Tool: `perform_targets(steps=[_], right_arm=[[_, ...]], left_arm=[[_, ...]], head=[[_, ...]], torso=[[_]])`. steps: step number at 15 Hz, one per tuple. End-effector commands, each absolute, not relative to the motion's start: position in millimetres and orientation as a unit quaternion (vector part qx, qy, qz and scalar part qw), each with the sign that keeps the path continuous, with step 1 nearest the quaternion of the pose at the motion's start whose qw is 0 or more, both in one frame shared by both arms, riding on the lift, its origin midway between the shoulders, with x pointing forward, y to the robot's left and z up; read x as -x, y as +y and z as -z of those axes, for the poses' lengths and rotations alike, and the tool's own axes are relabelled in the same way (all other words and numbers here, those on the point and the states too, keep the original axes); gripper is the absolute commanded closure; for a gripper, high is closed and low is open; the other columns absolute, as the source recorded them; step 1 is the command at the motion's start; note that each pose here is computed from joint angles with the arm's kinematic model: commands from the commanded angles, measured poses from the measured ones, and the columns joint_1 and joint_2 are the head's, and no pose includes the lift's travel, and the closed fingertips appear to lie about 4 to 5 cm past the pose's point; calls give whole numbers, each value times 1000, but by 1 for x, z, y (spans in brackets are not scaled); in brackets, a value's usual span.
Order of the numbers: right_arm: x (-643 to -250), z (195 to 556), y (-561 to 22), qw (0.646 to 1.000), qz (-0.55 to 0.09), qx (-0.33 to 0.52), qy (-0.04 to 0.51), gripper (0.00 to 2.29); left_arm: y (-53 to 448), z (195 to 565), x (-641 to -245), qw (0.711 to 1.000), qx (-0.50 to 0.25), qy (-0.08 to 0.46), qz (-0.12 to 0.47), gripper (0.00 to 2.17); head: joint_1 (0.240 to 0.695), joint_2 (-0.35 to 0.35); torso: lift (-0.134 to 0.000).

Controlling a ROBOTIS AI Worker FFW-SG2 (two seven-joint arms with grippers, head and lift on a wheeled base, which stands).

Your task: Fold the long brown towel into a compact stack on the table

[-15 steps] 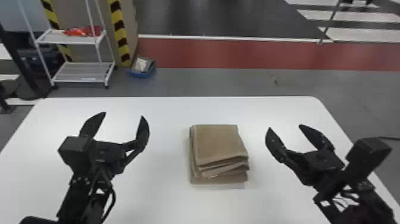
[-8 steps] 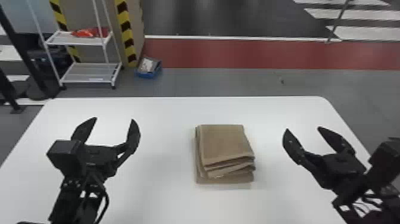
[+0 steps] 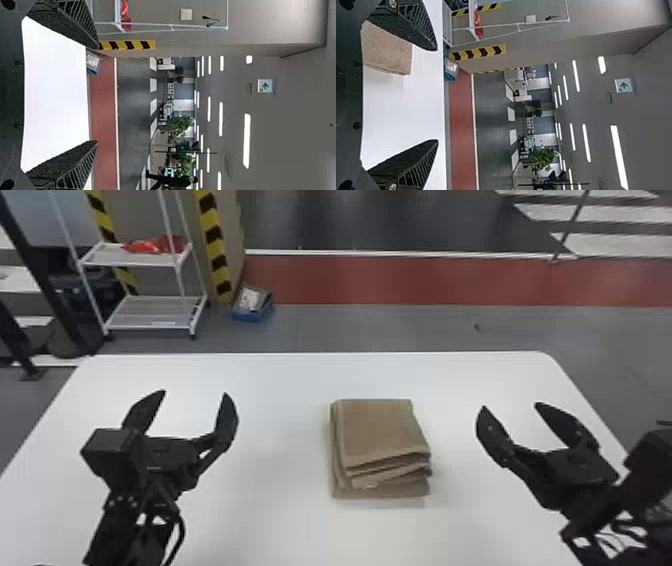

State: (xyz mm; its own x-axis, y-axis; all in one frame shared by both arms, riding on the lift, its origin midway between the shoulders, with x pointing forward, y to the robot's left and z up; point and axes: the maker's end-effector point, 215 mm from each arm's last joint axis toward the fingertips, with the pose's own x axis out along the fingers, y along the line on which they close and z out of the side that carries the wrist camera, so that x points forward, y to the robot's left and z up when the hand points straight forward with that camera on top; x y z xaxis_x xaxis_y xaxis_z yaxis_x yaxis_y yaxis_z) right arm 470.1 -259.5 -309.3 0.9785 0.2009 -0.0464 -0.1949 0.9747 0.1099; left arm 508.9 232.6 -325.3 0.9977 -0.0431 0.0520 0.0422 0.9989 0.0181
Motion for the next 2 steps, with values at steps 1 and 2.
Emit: perform_targets(steps=[1,2], right_arm=[[-470,309,-259,993,-100,-53,28,73],[-470,309,-259,993,-100,-53,28,73]], left_arm=[[232,324,-509,999,-9,-28,22,22],[230,324,-510,999,-8,-28,24,22]], head=[[695,-30],[695,-31]], torso=[[-111],[-111]])
